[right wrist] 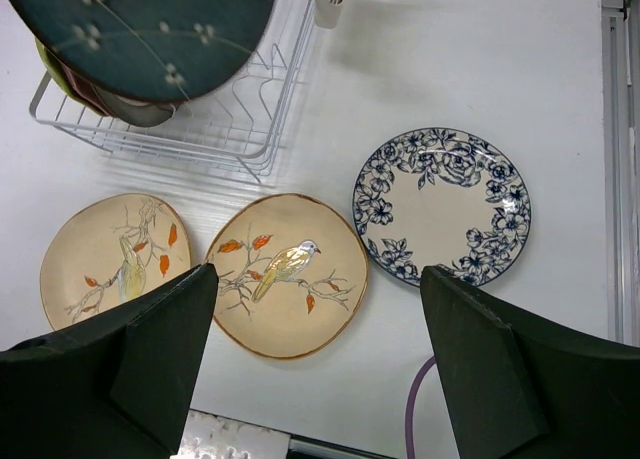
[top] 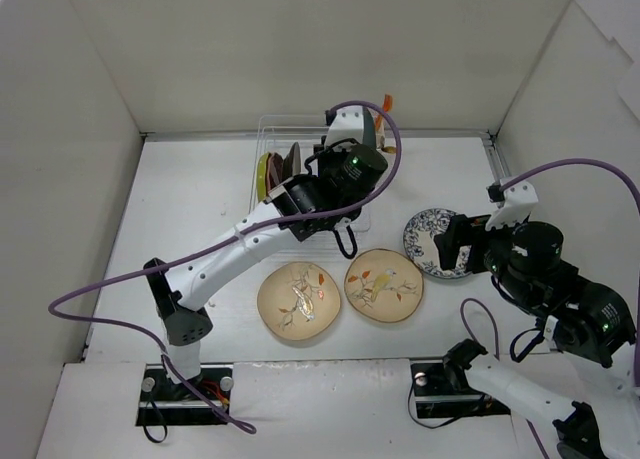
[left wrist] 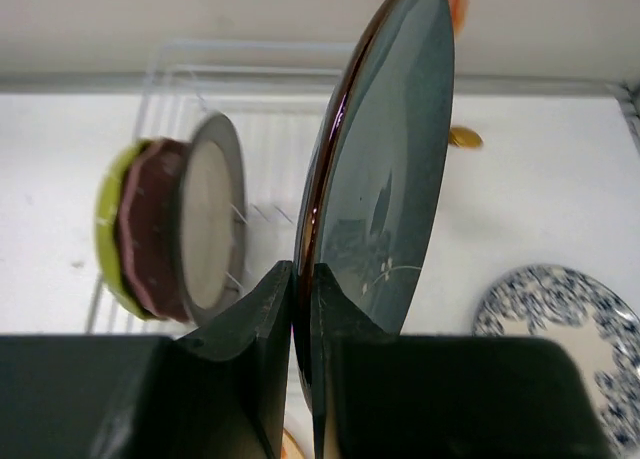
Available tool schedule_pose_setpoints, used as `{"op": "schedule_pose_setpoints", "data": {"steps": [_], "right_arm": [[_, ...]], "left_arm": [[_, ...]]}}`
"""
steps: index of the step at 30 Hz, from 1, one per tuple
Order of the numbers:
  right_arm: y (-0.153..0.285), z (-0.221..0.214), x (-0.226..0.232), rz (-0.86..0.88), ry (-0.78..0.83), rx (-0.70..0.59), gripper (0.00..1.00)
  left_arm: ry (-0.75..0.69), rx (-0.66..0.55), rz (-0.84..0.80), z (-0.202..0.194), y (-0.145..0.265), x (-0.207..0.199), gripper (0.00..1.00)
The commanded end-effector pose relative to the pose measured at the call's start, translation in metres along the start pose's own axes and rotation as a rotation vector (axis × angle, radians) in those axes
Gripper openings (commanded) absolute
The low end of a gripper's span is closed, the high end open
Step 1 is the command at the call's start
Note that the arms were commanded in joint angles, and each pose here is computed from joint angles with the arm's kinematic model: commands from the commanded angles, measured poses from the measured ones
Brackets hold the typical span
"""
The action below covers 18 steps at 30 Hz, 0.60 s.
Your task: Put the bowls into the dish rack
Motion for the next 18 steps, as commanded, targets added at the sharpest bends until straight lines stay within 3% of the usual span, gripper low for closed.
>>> {"op": "schedule_pose_setpoints", "data": {"steps": [1, 18], "right_arm": [[-0.010, 0.003, 0.005, 0.000, -0.007, -0.002, 0.79], [-0.029, -0.011, 0.007, -0.015, -0.007, 0.054, 0.79]], "left_arm": [[0.027, -0.148, 0.222, 0.051, 0.011, 0.038, 0.00], [-0.281, -0.103, 0.451, 0.039, -0.039, 0.066, 0.00]]}}
Point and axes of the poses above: each gripper's point midway between its finger pads, its own y axis back along the fingers, its own x axis along the line the jaws close on, z = x × y, the point moved 6 cm from there along y, back along the fingers, and after that the axes turned 14 degrees about -y, right-handed, at the moved point
